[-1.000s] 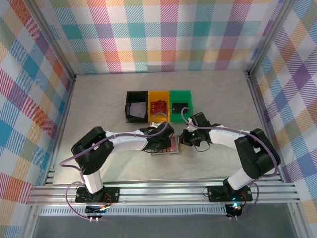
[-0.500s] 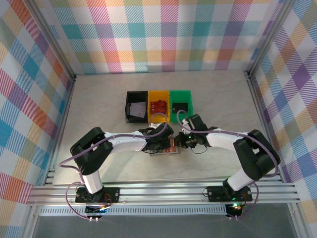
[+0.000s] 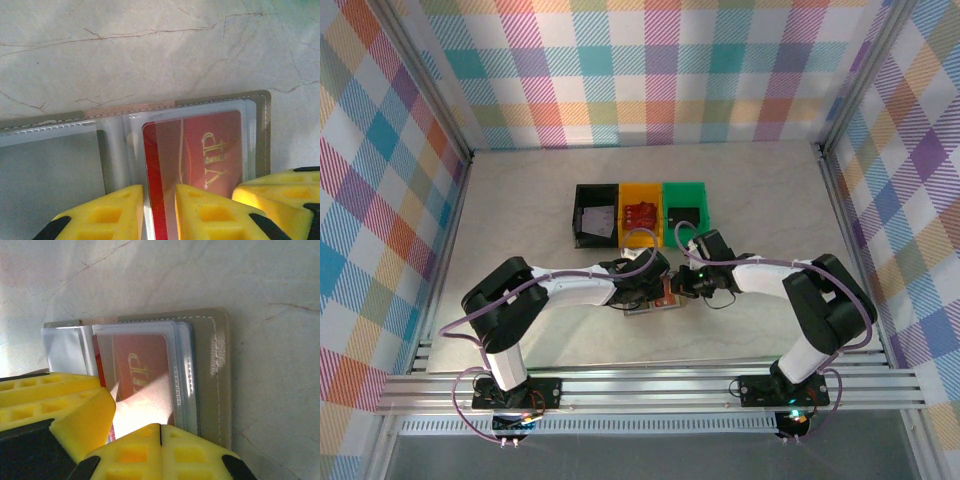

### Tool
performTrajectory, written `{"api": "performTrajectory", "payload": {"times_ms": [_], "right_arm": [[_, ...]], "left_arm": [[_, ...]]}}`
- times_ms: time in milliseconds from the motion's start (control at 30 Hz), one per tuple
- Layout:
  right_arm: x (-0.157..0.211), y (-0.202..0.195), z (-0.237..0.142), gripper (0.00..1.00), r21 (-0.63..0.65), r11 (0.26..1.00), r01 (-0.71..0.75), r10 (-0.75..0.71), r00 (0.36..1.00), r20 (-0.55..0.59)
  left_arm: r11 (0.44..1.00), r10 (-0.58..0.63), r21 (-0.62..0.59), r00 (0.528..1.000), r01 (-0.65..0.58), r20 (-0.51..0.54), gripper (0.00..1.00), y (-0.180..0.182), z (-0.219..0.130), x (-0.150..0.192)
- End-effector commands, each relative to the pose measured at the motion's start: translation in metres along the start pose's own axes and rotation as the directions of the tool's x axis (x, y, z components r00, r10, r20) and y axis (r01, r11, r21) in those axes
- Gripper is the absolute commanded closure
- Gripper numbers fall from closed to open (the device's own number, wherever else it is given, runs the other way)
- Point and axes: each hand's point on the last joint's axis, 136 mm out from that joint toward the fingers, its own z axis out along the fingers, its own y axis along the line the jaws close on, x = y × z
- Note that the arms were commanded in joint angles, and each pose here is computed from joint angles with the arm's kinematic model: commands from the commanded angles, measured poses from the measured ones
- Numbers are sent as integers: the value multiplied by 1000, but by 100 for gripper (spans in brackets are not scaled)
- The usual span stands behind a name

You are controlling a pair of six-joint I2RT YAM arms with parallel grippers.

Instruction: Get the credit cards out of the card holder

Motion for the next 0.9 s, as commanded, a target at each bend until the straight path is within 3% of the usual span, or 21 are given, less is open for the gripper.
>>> {"api": "performTrajectory", "payload": {"times_ms": [0,267,867], "right_arm": [[4,-20,3,100,87,996,-35,35,999,2],[6,-19,6,100,74,996,-40,41,999,-13],[6,-17,5,100,64,997,-36,37,999,-17]], "left_arm": [[1000,-9,-10,1000,9,5,75,6,-2,5],[1000,-19,22,1000,19,23,77,-6,-3,-1],[997,-43,66,995,38,85,94,-6,-16,-10]]}}
